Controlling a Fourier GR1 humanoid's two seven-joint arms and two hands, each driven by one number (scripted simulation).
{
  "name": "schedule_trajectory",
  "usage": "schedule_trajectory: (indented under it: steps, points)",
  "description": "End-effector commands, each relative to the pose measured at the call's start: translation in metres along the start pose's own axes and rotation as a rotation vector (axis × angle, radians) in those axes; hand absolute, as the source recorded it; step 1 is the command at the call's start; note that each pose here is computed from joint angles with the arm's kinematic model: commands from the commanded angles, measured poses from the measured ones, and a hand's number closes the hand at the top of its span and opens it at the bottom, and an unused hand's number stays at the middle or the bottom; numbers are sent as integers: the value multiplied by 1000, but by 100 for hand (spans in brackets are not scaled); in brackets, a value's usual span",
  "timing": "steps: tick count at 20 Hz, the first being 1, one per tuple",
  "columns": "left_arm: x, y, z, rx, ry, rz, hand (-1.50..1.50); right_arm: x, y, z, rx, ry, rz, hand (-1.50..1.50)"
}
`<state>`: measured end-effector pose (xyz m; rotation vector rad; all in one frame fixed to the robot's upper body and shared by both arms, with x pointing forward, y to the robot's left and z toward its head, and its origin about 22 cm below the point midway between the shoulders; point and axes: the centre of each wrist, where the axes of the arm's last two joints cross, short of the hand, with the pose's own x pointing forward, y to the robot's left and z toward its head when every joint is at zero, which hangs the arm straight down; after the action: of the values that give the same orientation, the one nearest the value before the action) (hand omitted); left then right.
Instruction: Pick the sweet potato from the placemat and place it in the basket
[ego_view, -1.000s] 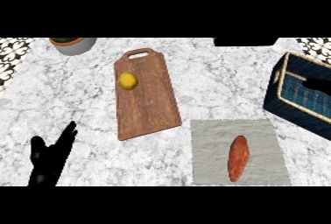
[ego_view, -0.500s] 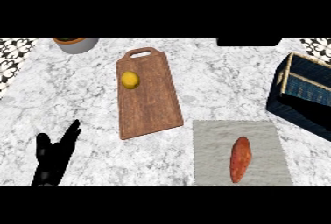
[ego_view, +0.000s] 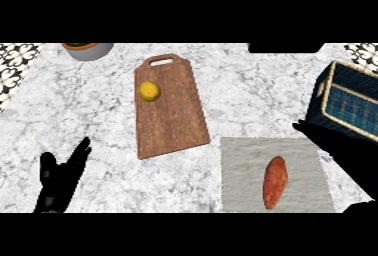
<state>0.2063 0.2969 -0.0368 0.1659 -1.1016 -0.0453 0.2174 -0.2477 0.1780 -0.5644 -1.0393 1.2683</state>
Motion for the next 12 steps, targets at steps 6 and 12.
schedule_trajectory:
  steps: [6, 12]
  points:
    - [-21, -12, 11, -3, 84, 18, 0, -13, 34, -23, 8, -12, -1, -150]
    - [0, -2, -4, -13, 98, 35, 0, -16, 68, -43, -1, 12, 23, -150]
